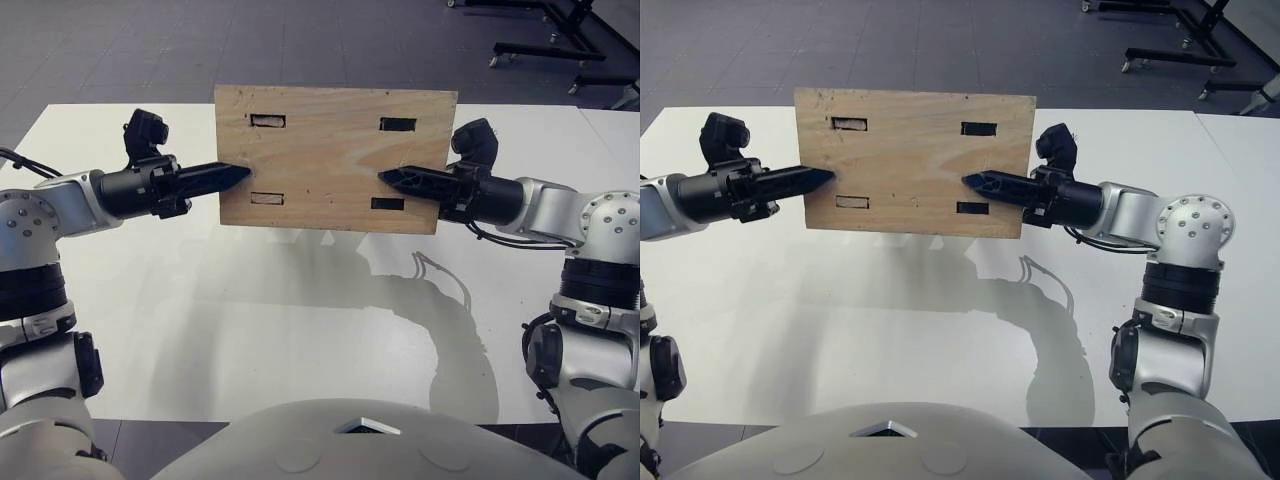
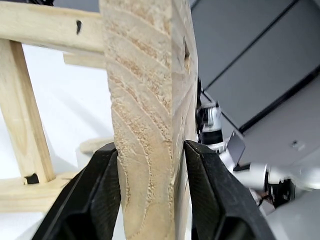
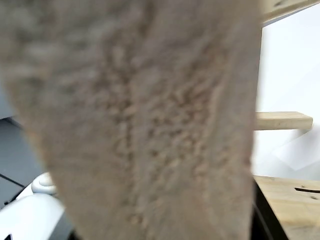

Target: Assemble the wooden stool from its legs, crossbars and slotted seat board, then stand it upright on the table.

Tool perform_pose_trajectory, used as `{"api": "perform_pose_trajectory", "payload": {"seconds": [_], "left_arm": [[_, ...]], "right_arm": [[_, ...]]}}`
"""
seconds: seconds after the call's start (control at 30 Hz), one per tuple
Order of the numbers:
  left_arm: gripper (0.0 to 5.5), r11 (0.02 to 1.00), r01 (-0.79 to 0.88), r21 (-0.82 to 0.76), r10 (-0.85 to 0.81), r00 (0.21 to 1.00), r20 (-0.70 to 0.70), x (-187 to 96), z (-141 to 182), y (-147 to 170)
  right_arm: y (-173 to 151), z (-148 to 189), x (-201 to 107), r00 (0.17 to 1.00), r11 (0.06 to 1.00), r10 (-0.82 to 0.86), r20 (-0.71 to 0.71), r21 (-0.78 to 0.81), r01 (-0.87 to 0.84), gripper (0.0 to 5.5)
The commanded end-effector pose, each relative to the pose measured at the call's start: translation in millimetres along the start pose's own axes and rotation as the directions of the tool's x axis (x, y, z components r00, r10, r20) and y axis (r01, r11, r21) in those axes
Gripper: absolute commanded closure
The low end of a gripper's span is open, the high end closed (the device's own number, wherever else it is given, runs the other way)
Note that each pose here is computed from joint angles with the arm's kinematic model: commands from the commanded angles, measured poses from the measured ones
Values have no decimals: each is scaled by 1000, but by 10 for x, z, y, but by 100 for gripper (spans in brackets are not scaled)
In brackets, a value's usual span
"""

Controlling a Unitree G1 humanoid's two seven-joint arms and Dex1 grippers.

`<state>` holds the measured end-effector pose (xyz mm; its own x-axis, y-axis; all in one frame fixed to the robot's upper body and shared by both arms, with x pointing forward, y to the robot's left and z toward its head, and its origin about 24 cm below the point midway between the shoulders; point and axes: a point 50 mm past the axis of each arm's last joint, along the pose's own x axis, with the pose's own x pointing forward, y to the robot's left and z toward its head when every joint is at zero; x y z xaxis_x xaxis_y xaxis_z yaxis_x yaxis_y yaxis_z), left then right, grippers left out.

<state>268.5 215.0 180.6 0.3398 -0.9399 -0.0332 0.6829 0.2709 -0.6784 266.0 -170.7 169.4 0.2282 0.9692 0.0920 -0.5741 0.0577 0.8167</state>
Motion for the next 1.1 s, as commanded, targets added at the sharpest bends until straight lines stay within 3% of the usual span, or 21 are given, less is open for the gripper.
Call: {"api": "perform_pose_trajectory", "payload": {"seconds": [0.03,0.37,0.83,1.1], "left_arm": [[369,991,-101,-86,98,994,-41,157,21,105],[369,945,-253,-206,252,967,-32,299,82,289],[369,909,-317,-271,340,939,41,591,298,254],[369,854,-387,-349,431,901,55,604,311,352]], "right_arm": [[120,99,293,995,995,96,-20,5,-96,390],[78,350,450,986,988,-17,163,156,-9,390],[166,561,676,950,978,-99,296,203,38,390],[187,652,730,927,965,-175,331,245,95,390]]}}
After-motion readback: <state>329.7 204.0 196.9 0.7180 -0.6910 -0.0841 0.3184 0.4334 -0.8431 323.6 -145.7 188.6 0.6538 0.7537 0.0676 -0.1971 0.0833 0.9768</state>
